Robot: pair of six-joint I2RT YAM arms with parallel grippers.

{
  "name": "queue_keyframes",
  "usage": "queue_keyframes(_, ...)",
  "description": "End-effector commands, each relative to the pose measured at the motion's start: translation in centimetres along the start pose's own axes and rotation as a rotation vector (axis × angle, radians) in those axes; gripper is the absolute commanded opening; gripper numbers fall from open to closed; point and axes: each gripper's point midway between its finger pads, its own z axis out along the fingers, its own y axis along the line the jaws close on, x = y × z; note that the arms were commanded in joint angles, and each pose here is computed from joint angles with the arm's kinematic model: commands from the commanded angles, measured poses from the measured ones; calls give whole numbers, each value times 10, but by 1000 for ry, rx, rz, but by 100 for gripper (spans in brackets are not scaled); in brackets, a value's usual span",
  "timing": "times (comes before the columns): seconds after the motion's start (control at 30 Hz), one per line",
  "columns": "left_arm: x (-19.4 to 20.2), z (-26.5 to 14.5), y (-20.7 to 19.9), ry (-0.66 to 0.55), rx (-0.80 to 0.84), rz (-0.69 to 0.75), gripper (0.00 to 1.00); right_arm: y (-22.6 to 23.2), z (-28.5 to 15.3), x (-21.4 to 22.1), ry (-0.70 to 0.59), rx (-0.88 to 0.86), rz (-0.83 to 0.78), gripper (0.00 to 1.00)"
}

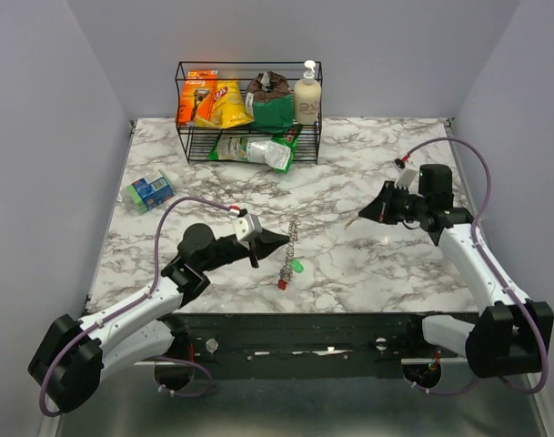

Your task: Put the keys on the keyring

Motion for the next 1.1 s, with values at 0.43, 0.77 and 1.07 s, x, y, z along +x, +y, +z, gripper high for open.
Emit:
queue_keyframes(0.43, 2, 0, 8, -2, -51, 31, 0, 102, -28, 16, 24, -357, -302, 1)
queue_keyframes(0.77, -4, -1, 7, -14, -46, 47, 0, 150, -37, 38, 52, -547, -462, 1)
queue_keyframes(1.07, -10, -6, 2, -65, -35, 73, 0, 177, -38, 56, 108, -659, -547, 1)
